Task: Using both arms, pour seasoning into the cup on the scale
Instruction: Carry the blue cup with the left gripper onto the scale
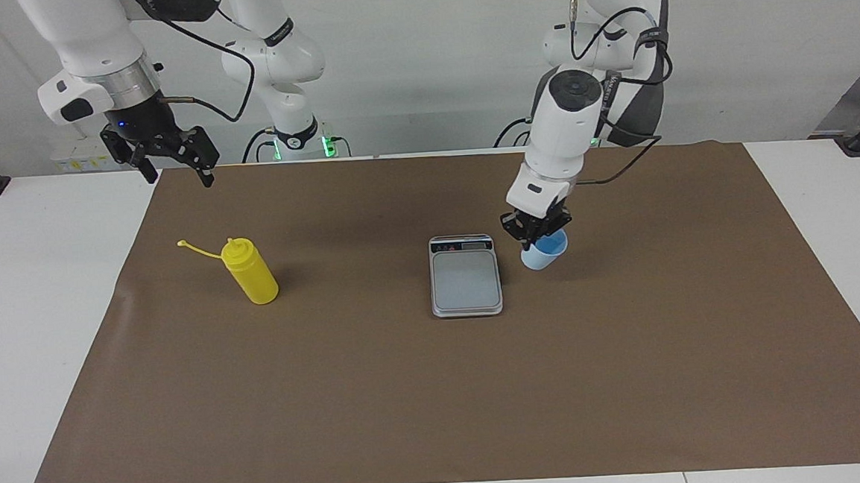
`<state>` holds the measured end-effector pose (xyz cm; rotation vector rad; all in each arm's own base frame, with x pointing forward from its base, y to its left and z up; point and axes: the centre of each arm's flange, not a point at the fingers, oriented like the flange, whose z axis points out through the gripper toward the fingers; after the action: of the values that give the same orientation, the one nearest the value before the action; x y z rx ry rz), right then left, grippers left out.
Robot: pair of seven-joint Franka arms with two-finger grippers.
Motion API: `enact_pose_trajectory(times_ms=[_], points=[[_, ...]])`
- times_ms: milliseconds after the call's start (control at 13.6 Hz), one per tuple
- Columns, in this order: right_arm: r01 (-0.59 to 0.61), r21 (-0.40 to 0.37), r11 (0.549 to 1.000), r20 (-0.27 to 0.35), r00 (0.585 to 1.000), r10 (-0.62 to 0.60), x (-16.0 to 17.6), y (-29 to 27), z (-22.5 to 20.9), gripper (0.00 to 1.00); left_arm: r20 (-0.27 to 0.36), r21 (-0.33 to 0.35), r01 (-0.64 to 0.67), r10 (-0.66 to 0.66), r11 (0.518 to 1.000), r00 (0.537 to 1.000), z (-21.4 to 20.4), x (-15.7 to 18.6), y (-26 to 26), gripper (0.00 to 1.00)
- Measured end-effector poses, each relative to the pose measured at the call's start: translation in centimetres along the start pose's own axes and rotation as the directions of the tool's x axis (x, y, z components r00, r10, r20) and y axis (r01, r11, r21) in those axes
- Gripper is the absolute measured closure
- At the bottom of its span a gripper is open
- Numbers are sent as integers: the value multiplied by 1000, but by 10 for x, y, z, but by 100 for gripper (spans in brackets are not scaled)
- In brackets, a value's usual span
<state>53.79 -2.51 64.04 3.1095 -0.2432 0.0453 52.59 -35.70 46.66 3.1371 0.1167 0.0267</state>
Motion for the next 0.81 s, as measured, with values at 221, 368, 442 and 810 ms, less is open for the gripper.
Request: enact_pose_trajectory(times_ms=[221,368,442,810], points=[[0,0,1000,0,1000,0,0,0,0,0,-2,42,18,-18,999,1000,25,-1,39,96],[0,0,1000,0,1000,0,0,0,0,0,5,56,27,-27,998,1000,42,-2,57,96],[0,0,1000,0,1000,0,0,0,0,0,6,56,33,-33,998,999,45,-3,61,96],[0,0,1000,0,1000,0,0,0,0,0,-13,39,73,-73,997,997,52,-7,76,96]])
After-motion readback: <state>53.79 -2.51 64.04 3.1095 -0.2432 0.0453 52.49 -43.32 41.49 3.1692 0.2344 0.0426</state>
